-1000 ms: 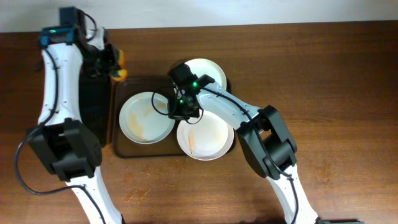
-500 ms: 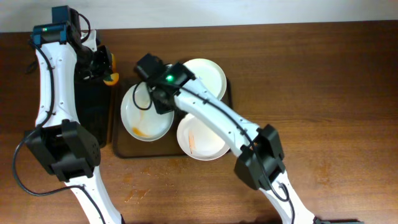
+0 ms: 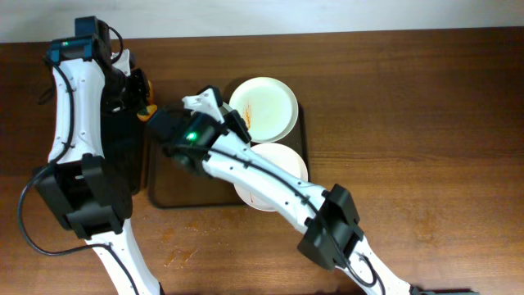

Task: Clean dirty plates on tray and stack at the side
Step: 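Carry the plate right of the tray and set it down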

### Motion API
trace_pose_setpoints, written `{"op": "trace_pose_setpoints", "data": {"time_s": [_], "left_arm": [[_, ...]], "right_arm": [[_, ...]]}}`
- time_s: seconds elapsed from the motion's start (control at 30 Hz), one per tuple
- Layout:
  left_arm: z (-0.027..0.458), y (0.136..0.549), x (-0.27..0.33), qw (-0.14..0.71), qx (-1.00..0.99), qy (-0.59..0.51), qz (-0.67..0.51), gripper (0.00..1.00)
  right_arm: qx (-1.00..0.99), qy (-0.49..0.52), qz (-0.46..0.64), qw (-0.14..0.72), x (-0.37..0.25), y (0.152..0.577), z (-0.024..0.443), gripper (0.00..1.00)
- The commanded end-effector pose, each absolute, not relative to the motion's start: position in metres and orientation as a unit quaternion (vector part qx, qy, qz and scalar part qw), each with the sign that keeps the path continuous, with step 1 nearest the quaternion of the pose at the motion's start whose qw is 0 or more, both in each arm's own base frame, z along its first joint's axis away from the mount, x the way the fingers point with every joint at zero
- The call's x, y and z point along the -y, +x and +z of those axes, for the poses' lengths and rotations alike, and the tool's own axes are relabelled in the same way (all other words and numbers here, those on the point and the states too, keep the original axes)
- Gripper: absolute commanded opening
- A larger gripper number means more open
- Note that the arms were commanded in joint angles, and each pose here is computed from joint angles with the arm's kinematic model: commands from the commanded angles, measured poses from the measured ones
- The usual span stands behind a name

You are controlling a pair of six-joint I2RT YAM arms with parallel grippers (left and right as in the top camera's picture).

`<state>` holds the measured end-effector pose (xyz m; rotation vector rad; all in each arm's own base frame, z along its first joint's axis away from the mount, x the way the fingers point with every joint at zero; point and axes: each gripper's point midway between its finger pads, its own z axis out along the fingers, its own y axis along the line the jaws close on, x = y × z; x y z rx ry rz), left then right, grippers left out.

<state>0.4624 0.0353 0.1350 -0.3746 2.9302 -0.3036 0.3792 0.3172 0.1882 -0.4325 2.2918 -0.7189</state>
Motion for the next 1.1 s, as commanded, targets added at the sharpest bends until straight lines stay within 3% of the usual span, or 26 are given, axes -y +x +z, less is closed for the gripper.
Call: {"op": "trace_pose_setpoints", "data": {"time_s": [0.0, 0.27, 0.6, 0.9, 1.07], "left_arm": [[0.125, 0.461, -0.033, 0.077, -0.985, -0.116, -0.099, 0.01], [0.118, 0.463, -0.029, 0.078, -0.986, -0.111, -0.099, 0.01], [0.118, 0.463, -0.029, 0.079, -0.986, -0.111, -0.101, 0.01], [0.118, 0.463, -0.029, 0.079, -0.986, -0.111, -0.101, 0.01], [0.118, 0.465, -0.029, 0.083, -0.985, -0.111, -0.1, 0.01]], "right_arm": [[-0.829, -0.128, -0.324, 0.437, -0.318, 0.38, 0.23, 0.04], [-0.776, -0.118, -0.353, 0.51, -0.332, 0.366, 0.261, 0.04], [-0.781, -0.088, -0.334, 0.521, -0.33, 0.367, 0.261, 0.04], [-0.9, -0.052, -0.24, 0.359, -0.295, 0.387, 0.201, 0.04], [-0.947, -0.028, -0.149, 0.282, -0.265, 0.401, 0.208, 0.04]]}}
